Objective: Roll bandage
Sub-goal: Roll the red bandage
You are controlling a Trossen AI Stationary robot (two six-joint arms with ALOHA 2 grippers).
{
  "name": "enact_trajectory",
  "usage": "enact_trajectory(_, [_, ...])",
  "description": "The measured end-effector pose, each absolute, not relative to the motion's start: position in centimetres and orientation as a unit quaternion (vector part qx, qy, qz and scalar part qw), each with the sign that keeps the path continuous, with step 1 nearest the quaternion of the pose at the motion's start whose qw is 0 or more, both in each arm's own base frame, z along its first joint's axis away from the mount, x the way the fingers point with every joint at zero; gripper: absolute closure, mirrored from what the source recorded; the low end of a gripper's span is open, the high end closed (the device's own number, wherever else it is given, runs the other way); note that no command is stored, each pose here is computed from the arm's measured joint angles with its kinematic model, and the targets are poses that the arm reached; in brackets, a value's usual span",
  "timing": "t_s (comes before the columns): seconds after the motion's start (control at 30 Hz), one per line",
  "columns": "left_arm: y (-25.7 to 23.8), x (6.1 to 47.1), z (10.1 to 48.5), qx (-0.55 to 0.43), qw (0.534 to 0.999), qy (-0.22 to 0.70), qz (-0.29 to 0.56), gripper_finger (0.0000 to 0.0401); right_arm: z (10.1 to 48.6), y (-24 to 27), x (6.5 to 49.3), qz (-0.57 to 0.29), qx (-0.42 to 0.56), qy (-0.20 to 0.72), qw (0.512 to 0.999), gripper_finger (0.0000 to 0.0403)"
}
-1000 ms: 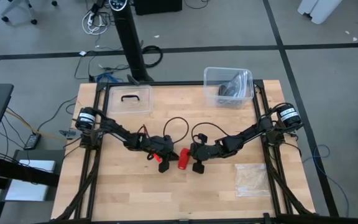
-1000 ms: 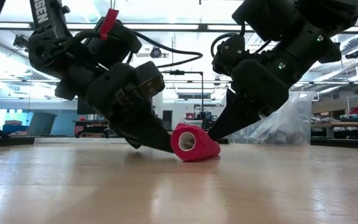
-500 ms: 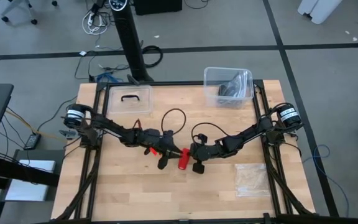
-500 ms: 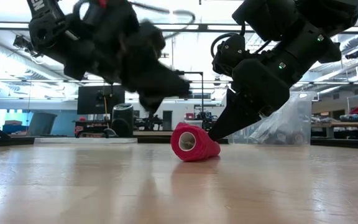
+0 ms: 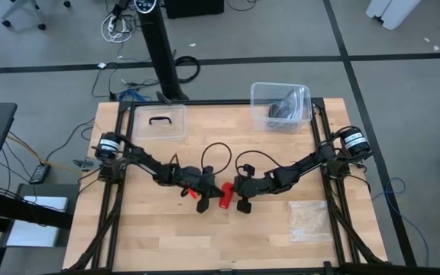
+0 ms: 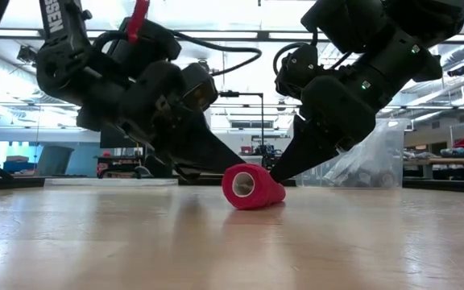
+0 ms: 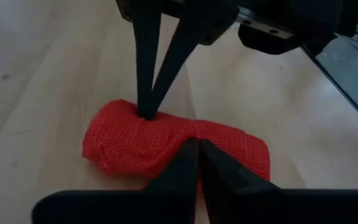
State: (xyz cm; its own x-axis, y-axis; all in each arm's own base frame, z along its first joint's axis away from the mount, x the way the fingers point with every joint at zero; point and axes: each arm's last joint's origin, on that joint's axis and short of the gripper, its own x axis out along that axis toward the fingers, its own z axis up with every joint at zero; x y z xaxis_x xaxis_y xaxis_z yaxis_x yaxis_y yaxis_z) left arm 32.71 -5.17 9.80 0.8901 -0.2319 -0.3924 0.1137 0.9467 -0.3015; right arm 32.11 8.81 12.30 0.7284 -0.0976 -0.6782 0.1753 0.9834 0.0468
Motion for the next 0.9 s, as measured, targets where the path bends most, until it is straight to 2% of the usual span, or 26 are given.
enact_trajectory(0.4, [-5.47,32.59,9.63,-0.122,0.962,0.225,-0.094,0.0389,12.32,8.83,32.12,-0.073,0.055,0.360,0.928,0.0399])
enact_trajectory(0.63, [-5.53,32.54,9.56,-0.101,0.962,0.228,-0.110,0.0359,12.33,8.83,32.13,-0.074,0.058,0.359,0.929,0.0395])
enact_trajectory(0.9, [-5.58,32.50,9.54,-0.100,0.962,0.227,-0.115,0.0336,12.77,8.92,32.33,-0.072,0.062,0.354,0.930,0.0370])
